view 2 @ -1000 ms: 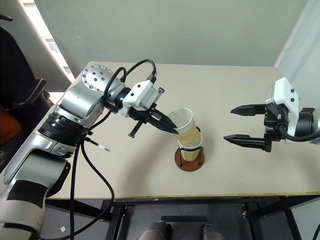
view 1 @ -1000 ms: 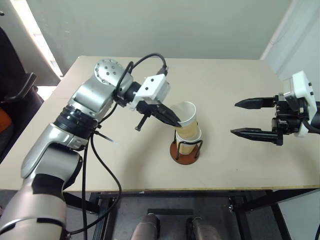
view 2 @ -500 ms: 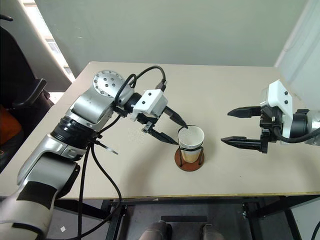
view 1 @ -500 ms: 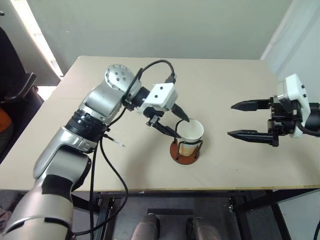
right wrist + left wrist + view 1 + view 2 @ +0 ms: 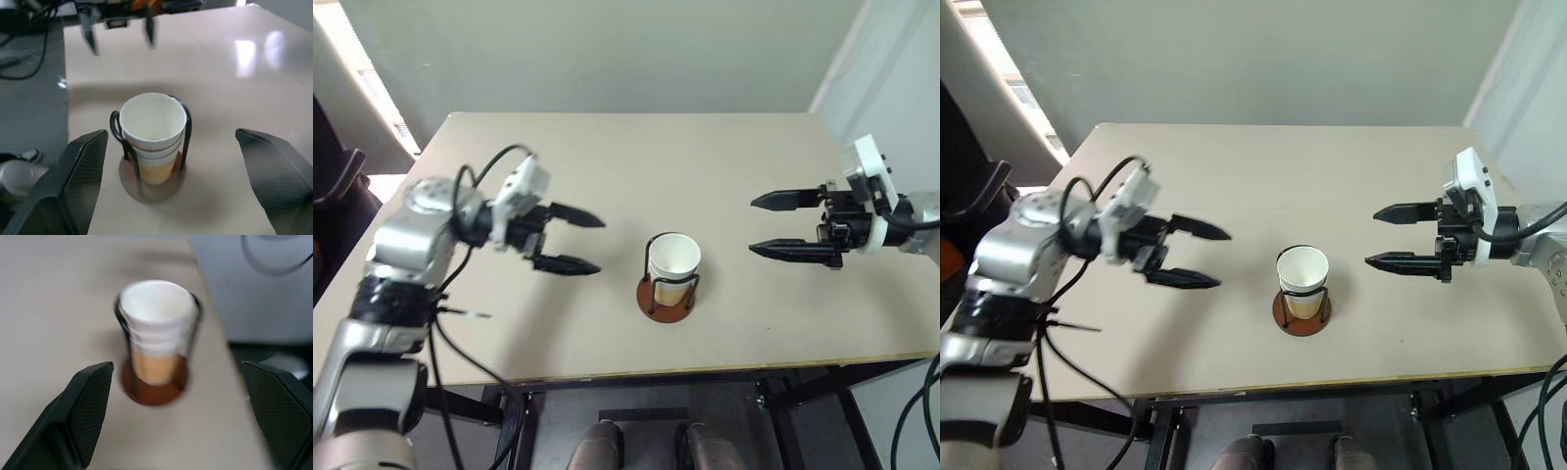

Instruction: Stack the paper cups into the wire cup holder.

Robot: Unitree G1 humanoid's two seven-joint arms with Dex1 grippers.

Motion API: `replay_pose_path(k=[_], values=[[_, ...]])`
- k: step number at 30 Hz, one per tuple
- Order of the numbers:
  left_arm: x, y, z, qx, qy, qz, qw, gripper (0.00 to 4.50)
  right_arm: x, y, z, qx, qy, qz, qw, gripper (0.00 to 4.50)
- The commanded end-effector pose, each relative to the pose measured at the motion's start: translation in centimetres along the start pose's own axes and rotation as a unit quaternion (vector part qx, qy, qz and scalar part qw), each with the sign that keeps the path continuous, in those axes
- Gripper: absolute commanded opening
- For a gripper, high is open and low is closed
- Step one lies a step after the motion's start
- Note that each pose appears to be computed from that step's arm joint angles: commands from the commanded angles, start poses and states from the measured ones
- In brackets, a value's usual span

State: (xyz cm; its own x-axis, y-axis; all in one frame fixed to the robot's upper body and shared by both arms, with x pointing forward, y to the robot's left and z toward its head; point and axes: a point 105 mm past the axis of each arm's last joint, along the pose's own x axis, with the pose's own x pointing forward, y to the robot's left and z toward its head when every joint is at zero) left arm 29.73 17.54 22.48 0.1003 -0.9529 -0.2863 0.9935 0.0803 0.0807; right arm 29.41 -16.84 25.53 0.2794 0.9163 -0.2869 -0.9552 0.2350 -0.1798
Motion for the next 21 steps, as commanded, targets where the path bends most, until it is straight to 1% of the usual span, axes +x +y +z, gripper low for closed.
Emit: replay_pose_path(k=[1,4,6,12,21], values=[[-1.8,-1.4,0.5,0.002,-0.004,0.019,1.0,4.47,-0.8,-0.2,-0.2,-0.01,0.018,0.013,1.0,4.35],[-3.9,-2.0,-0.4,-0.016,0.011,0.066,0.998,4.47,-2.0,-0.6,-1.9,0.02,0.043,0.011,0.999,4.35],[-4.5,-2.3,-0.6,-0.021,0.013,0.083,0.996,4.47,-2.2,-0.7,-2.4,0.028,0.046,0.011,0.998,4.35],[-5.1,-2.9,-0.7,-0.027,0.012,0.114,0.993,4.47,-1.4,-0.8,-2.6,0.03,0.039,0.023,0.999,4.35],[-5.1,-3.3,-0.8,-0.035,0.006,0.124,0.992,4.47,-0.8,-1.1,-2.4,0.024,0.037,0.037,0.998,4.35]])
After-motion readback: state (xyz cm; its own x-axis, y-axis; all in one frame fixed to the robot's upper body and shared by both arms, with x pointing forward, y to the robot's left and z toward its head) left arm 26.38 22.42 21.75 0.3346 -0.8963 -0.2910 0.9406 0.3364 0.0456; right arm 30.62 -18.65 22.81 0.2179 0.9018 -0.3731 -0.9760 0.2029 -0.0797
